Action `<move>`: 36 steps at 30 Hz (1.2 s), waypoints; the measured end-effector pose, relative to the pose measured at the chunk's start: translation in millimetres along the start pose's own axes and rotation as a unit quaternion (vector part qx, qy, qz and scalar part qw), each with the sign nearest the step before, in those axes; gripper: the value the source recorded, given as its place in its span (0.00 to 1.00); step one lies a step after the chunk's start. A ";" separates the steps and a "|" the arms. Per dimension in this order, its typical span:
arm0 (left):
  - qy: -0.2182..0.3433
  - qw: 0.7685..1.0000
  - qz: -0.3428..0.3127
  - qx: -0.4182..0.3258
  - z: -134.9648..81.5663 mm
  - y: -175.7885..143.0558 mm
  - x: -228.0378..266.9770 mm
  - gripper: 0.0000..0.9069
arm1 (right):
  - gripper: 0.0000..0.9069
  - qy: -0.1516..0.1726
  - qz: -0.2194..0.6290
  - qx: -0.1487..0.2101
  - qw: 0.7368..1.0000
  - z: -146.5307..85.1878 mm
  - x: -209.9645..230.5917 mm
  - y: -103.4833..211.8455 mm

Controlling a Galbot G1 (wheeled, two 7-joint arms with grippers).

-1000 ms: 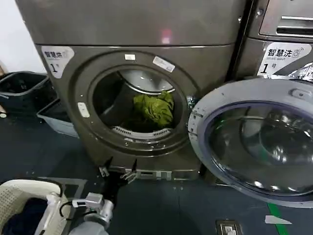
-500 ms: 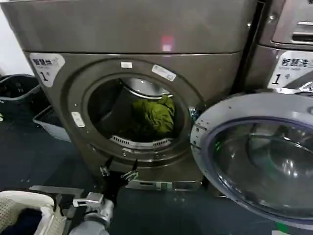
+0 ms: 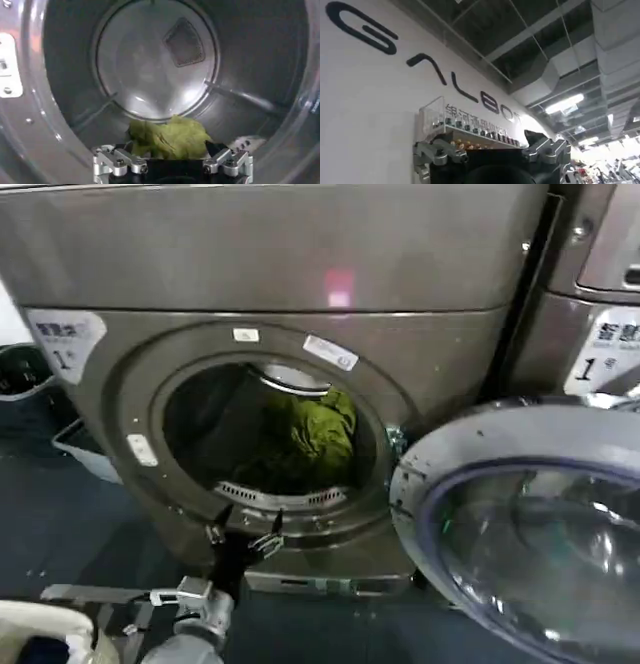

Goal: Grasp the clothes from the dryer.

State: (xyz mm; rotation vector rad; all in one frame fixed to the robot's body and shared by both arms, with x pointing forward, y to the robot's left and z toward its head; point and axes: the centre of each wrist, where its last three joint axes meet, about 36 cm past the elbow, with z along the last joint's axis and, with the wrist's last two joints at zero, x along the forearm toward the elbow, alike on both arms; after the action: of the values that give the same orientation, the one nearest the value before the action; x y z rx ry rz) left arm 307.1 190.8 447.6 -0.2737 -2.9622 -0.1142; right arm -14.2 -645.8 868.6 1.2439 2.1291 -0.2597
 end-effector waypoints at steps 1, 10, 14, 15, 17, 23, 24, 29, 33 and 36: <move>0.000 1.000 0.000 0.000 0.0 -0.1 0.0 1.00 | 1.00 0.000 0.000 0.001 1.000 0.0 0.2 0.0; -0.016 1.000 0.001 -0.007 3.3 4.4 -11.7 1.00 | 1.00 -0.004 -0.008 0.022 1.000 1.5 4.0 3.1; -0.029 1.000 -0.001 -0.009 3.9 11.0 -28.0 1.00 | 1.00 -0.006 -0.010 0.030 0.999 3.8 4.9 5.3; -0.033 0.999 -0.001 -0.008 4.2 11.8 -33.9 1.00 | 1.00 -0.006 -0.011 0.032 0.999 4.6 5.4 6.1; -0.041 0.999 -0.001 -0.007 4.3 12.5 -47.2 1.00 | 1.00 -0.005 -0.013 0.033 0.999 6.1 6.3 7.5; -0.050 0.999 0.000 -0.003 5.0 14.0 -99.5 1.00 | 1.00 -0.004 -0.015 0.040 0.999 7.5 6.1 8.6; -0.050 0.999 0.000 -0.003 5.1 14.7 -108.5 1.00 | 1.00 -0.003 -0.015 0.041 0.999 7.6 6.2 8.5; -0.056 0.998 -0.006 -0.005 1.2 21.7 -157.2 1.00 | 1.00 -0.005 -0.013 0.048 0.999 5.9 8.3 5.6; -0.059 0.998 -0.008 -0.008 -3.9 25.7 -195.0 1.00 | 1.00 -0.004 -0.012 0.051 0.999 6.3 9.9 4.2; -0.059 0.998 -0.010 -0.008 -8.4 28.8 -220.9 1.00 | 1.00 -0.004 -0.014 0.054 0.998 5.5 9.9 5.5</move>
State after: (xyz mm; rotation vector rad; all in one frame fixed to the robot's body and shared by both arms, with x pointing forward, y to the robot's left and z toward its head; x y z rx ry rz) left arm 528.1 179.5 420.1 -0.2630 -3.0834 -0.1274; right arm -10.6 -638.5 859.1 1.2716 2.1513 -0.3956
